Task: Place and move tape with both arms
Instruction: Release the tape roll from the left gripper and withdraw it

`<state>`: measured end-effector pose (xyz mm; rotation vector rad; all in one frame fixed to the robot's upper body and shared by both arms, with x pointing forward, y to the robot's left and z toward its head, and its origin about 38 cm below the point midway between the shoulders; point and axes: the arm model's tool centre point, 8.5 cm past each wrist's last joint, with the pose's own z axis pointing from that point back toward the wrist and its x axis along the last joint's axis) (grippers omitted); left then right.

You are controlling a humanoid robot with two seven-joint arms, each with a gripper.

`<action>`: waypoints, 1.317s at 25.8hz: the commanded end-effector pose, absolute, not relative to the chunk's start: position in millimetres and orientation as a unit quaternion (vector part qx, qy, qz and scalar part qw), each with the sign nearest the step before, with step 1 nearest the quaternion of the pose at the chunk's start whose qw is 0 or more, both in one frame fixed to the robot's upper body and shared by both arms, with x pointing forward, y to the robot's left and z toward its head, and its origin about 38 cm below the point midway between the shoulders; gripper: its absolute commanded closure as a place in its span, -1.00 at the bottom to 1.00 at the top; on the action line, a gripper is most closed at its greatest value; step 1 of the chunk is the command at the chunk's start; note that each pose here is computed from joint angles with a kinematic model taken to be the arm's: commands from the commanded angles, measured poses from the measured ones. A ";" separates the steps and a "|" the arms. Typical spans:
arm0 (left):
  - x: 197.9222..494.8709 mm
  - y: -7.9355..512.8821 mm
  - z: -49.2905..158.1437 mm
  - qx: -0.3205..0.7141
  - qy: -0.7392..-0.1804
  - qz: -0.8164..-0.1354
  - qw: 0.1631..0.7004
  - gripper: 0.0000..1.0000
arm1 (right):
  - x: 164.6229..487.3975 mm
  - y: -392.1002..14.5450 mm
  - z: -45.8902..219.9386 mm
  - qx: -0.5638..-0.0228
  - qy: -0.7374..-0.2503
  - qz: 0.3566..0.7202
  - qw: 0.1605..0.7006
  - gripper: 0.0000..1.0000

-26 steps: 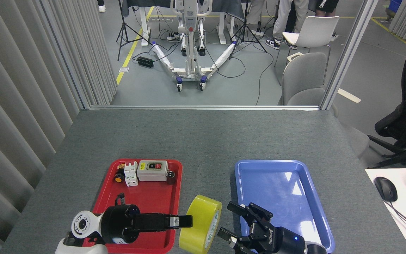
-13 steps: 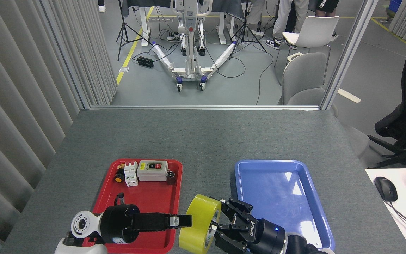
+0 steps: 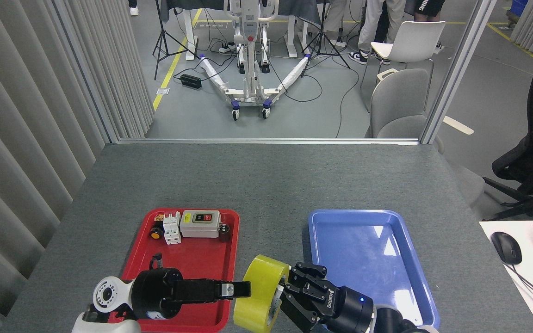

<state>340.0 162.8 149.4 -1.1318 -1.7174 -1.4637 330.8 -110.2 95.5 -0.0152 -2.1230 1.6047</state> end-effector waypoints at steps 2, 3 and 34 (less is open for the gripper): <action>343.2 164.4 145.5 -0.423 -0.652 -0.549 0.308 1.00 | 329.5 -110.5 95.0 -0.004 -0.774 0.589 0.231 0.35; 343.8 164.7 143.4 -0.422 -0.651 -0.549 0.310 1.00 | 329.7 -110.9 95.3 -0.004 -0.775 0.589 0.231 0.36; 377.3 233.5 134.4 -0.254 -0.738 -0.551 0.295 -0.95 | 330.2 -121.6 93.5 -0.013 -0.774 0.586 0.240 0.43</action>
